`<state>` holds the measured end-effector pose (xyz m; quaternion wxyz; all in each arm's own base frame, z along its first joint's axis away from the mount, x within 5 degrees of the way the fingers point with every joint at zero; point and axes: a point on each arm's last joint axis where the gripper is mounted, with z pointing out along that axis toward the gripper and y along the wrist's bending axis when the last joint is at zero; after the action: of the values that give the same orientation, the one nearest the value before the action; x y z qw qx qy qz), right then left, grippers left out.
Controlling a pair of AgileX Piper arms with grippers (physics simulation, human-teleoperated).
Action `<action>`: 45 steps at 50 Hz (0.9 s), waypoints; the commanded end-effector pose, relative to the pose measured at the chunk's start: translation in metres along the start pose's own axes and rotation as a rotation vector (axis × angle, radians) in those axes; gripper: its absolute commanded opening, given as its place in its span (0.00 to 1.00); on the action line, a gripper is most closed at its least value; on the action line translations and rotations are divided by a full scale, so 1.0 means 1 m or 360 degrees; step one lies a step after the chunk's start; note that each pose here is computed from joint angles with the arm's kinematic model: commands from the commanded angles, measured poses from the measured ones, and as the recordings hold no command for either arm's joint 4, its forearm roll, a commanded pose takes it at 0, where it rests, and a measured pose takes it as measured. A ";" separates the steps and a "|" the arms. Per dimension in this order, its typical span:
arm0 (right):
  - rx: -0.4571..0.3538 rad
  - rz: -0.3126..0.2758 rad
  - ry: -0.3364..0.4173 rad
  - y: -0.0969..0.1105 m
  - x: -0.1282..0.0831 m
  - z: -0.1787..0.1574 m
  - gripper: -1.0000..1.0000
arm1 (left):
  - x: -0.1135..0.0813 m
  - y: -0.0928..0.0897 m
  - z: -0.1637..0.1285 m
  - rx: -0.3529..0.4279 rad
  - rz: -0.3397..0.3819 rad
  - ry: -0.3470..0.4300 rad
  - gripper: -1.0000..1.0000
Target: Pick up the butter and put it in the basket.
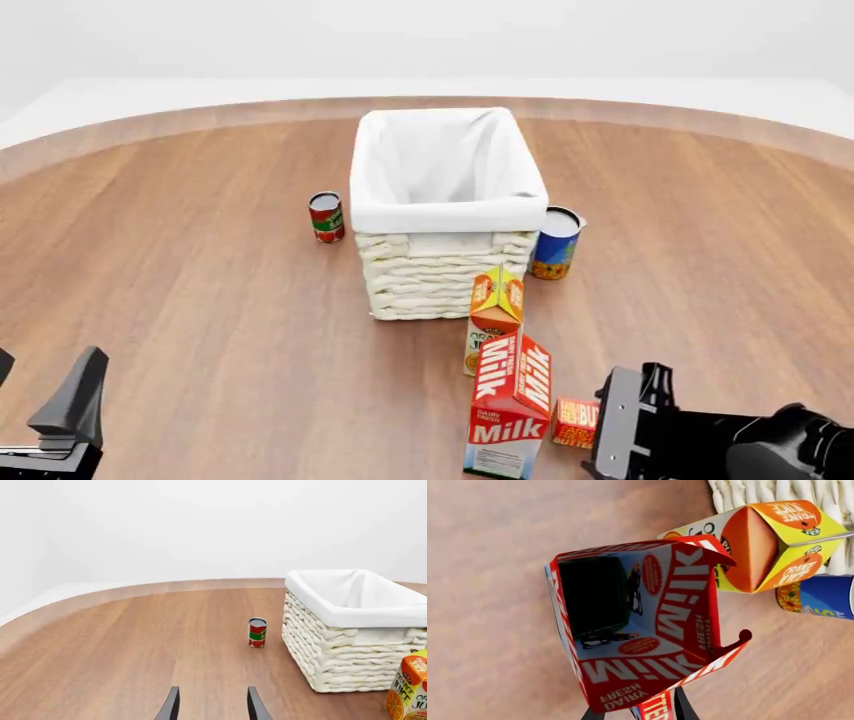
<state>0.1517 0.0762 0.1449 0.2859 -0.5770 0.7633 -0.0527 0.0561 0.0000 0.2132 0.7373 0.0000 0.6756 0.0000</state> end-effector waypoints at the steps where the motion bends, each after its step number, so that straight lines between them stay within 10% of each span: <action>1: -0.0011 0.0018 0.0002 0.003 0.001 0.005 1.00 | 0.000 0.000 0.000 0.0000 0.0000 0.0000 1.00; 45: -0.0046 0.0084 0.0022 0.014 0.009 0.021 1.00 | 0.000 0.000 0.000 0.0000 0.0000 0.0000 1.00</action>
<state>0.1534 0.0762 0.1334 0.2946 -0.5763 0.7603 -0.0554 0.0561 0.0000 0.2132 0.7373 0.0000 0.6756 0.0000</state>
